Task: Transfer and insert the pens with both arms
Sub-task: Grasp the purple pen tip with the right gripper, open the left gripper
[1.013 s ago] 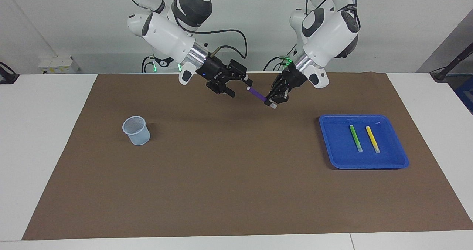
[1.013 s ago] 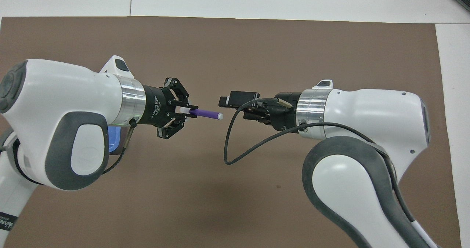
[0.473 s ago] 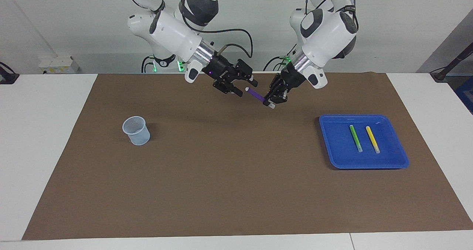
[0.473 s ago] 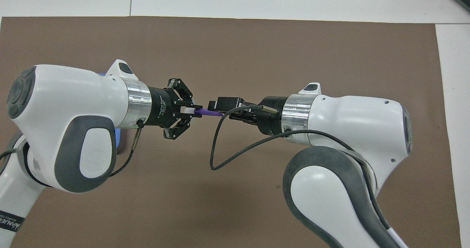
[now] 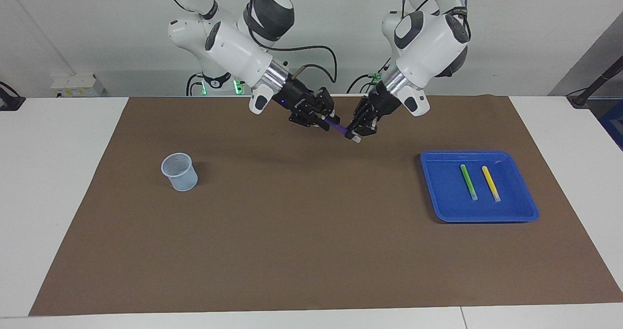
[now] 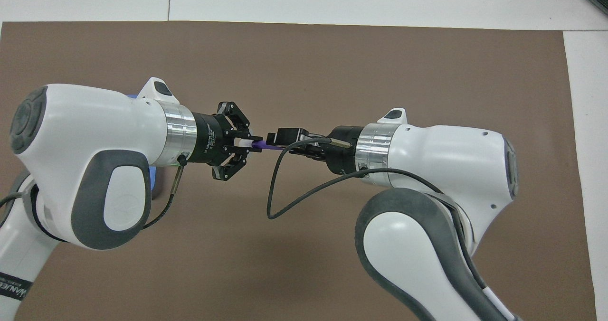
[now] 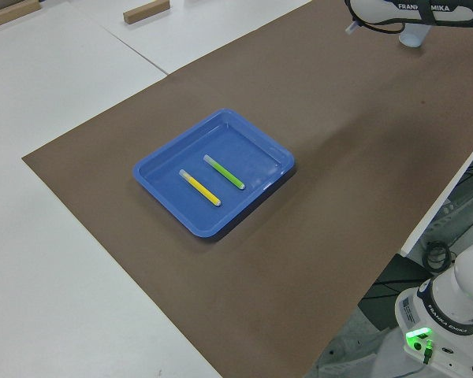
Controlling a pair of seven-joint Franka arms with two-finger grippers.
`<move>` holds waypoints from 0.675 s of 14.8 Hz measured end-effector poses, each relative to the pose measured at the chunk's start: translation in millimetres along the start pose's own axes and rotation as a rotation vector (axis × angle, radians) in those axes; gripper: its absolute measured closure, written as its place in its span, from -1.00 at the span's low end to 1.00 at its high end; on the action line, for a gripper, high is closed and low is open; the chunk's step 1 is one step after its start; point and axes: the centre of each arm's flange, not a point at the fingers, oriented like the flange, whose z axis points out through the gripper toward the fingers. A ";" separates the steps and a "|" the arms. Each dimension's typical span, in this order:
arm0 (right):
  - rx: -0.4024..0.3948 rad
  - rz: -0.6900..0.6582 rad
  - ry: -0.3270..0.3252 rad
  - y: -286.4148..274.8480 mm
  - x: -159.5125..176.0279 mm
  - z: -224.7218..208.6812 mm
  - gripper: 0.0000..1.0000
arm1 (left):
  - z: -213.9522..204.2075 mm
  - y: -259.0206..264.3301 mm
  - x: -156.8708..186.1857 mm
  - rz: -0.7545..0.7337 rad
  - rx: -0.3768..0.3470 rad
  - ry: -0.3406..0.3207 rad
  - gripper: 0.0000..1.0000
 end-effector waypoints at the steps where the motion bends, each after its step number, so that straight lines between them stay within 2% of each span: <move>1: 0.000 0.000 0.000 -0.1 0.0 0.0 0.55 | 0.0 0.0 -0.1 0.000 0.000 0.000 0.67; 2: 0.001 0.000 0.000 -0.3 0.0 -0.1 0.65 | 0.0 0.0 -0.1 -0.001 -0.001 0.000 0.67; 9: 0.000 0.001 -0.003 0.0 0.1 -0.3 0.65 | 0.5 -0.3 -0.4 -0.001 0.000 0.000 0.67; 10: -0.001 0.006 -0.012 0.4 -0.4 0.2 0.65 | 0.9 -0.7 -1.2 0.000 0.001 -0.001 0.59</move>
